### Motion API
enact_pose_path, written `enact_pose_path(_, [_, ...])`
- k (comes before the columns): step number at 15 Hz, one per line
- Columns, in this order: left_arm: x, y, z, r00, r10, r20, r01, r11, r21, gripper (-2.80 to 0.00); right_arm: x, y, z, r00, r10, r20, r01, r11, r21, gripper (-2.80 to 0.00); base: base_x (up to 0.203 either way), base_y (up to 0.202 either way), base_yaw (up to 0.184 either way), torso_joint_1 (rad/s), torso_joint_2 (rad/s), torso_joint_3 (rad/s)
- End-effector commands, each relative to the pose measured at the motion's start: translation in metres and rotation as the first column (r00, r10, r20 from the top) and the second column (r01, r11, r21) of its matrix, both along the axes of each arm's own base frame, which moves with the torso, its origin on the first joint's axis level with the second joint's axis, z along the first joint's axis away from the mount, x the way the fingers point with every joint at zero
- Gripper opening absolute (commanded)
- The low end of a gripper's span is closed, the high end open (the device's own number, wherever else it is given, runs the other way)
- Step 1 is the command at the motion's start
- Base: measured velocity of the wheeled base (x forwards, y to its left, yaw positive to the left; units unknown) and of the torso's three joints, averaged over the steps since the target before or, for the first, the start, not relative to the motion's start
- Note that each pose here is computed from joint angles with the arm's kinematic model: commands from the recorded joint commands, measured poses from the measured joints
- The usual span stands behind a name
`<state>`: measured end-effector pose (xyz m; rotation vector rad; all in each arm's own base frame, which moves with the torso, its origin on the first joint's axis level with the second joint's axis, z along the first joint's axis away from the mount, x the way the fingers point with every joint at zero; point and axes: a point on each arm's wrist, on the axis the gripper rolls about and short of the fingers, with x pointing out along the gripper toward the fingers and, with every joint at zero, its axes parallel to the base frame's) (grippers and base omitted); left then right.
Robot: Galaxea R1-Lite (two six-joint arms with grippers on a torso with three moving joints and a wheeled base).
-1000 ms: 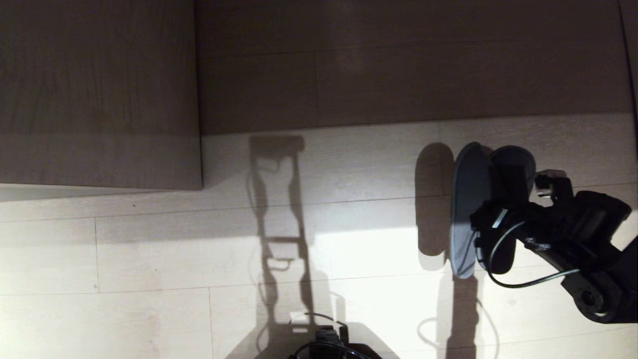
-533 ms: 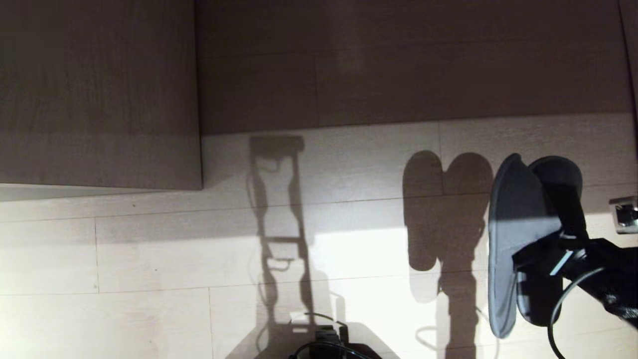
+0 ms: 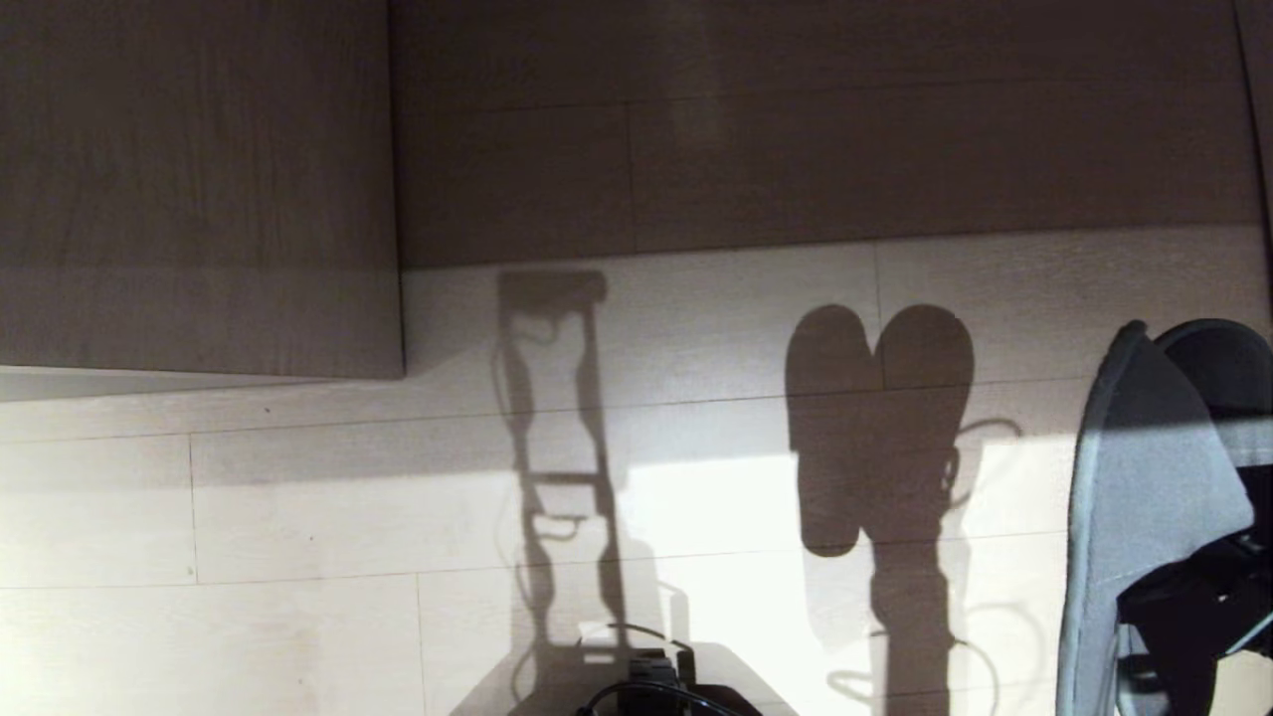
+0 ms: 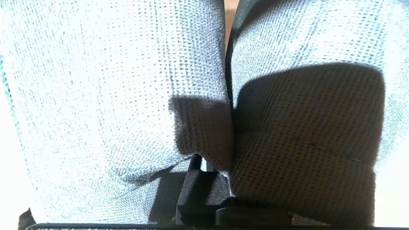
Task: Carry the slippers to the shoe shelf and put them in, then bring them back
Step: Place the slippers into the shoe cabinet
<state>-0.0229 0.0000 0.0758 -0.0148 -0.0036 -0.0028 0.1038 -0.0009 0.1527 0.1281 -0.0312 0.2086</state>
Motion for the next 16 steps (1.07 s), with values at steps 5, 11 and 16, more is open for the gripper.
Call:
enact_pose_path(5, [0.000,0.000,0.000,1.000,0.000,0.001,0.000,1.000,0.001,-2.80,-0.080,0.005,0.000,0.985,-0.040,0.165,0.042,0.999,-0.005,-2.80,0.000,0.000,0.000,0.000,0.00,0.000])
enact_pose_path(11, [0.000,0.000,0.000,1.000,0.001,0.001,-0.001,1.000,0.001,-2.80,-0.106,0.004,-0.042,0.993,-0.114,0.023,0.114,0.993,0.007,-2.80,0.000,0.000,0.000,0.000,0.00,0.000])
enact_pose_path(16, [0.000,0.000,0.000,1.000,0.001,0.001,-0.001,1.000,0.001,-2.80,-0.108,0.004,-0.044,0.990,-0.136,0.030,0.136,0.991,0.013,-2.80,0.000,0.000,0.000,0.000,0.00,0.000])
